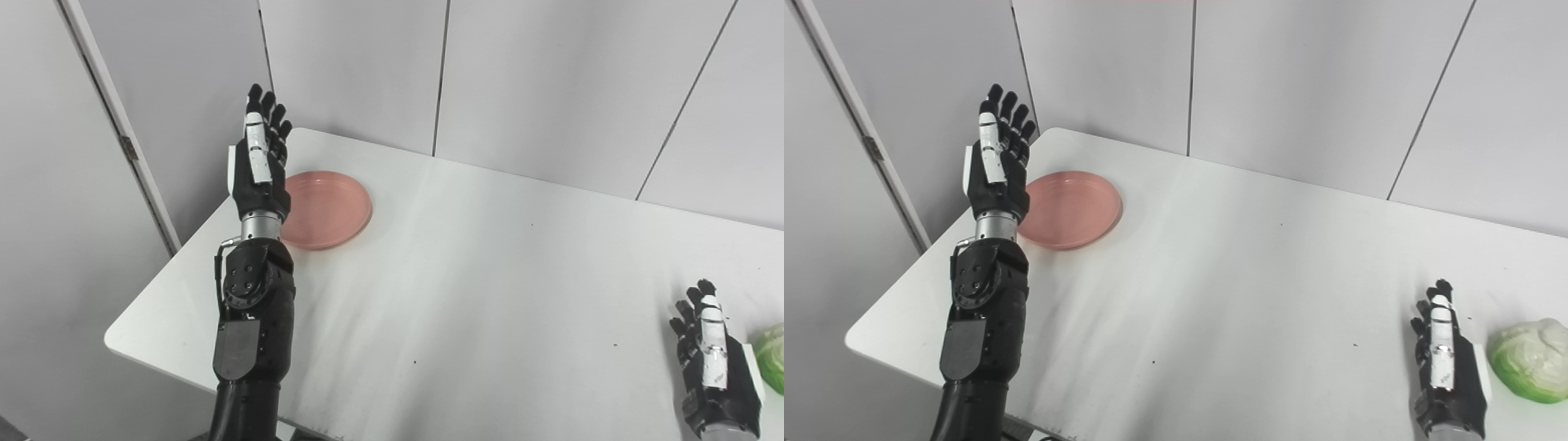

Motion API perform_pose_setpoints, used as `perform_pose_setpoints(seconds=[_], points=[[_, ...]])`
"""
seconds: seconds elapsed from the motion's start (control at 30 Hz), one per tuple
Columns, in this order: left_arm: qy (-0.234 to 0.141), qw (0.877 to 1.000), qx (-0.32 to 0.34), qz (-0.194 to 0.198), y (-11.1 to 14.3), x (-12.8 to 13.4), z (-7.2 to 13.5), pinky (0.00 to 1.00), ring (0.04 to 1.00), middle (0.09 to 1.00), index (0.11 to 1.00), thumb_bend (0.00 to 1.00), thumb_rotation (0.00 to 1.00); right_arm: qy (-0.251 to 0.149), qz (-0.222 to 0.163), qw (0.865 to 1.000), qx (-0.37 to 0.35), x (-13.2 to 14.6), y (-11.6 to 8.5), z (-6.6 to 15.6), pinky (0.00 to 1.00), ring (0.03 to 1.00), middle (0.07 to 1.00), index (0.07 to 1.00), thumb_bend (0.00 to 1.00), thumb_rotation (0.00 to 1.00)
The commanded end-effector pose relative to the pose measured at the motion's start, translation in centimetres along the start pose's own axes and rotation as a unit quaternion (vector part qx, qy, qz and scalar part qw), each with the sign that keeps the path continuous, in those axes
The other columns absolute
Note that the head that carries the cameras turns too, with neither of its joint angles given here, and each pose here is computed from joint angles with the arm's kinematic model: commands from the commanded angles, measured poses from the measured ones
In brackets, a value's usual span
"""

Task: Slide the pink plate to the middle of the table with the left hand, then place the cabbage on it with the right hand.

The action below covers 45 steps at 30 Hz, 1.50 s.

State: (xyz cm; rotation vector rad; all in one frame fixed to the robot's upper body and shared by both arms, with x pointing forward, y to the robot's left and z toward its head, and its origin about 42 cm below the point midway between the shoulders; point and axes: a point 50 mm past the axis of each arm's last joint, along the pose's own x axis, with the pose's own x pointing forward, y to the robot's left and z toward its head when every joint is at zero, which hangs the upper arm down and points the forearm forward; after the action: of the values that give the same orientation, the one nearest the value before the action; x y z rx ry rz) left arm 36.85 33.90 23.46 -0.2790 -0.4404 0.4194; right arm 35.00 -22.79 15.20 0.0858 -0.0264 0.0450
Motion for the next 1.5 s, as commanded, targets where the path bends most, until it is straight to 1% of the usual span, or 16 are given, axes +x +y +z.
perform_pose_setpoints(seconds=[0.0,0.3,0.43,0.67,0.87,1.13,1.3,1.47], points=[[-0.051,0.999,-0.003,-0.002,-0.3,2.3,2.4,0.97,0.975,0.98,0.968,0.45,1.0,-0.028,0.011,1.0,0.003,0.7,0.4,1.8,1.0,1.0,1.0,1.0,0.11,1.0],[-0.04,0.999,0.005,0.018,2.0,4.6,3.1,0.97,0.976,0.978,0.959,0.44,1.0,-0.028,0.007,1.0,0.0,0.8,0.4,1.9,1.0,1.0,1.0,1.0,0.12,1.0],[-0.033,0.999,0.003,0.024,3.0,5.2,3.0,0.96,0.975,0.974,0.958,0.43,1.0,-0.026,0.009,1.0,-0.003,0.8,0.4,2.0,1.0,1.0,1.0,1.0,0.12,1.0],[-0.023,0.999,0.006,0.032,4.7,5.8,2.7,0.98,0.977,0.978,0.968,0.43,1.0,-0.025,0.007,1.0,-0.002,0.7,0.5,2.1,1.0,1.0,1.0,1.0,0.12,1.0],[-0.009,0.999,-0.008,0.039,6.0,6.2,2.3,0.99,0.973,0.974,0.964,0.42,1.0,-0.025,0.008,1.0,-0.005,0.7,0.4,2.2,1.0,1.0,1.0,1.0,0.11,1.0],[0.009,0.999,0.004,0.041,7.5,6.1,1.4,0.99,0.983,0.988,0.979,0.42,1.0,-0.024,0.011,1.0,-0.001,0.5,0.5,2.4,1.0,1.0,1.0,1.0,0.12,1.0],[0.021,0.999,0.0,0.049,8.4,5.8,0.8,0.99,0.984,0.98,0.964,0.41,1.0,-0.023,0.01,1.0,-0.002,0.5,0.5,2.4,1.0,1.0,1.0,1.0,0.12,1.0],[0.031,0.998,0.003,0.061,8.9,5.7,0.2,0.97,0.962,0.959,0.944,0.41,1.0,-0.024,0.008,1.0,0.0,0.4,0.5,2.5,1.0,1.0,1.0,1.0,0.12,1.0]])
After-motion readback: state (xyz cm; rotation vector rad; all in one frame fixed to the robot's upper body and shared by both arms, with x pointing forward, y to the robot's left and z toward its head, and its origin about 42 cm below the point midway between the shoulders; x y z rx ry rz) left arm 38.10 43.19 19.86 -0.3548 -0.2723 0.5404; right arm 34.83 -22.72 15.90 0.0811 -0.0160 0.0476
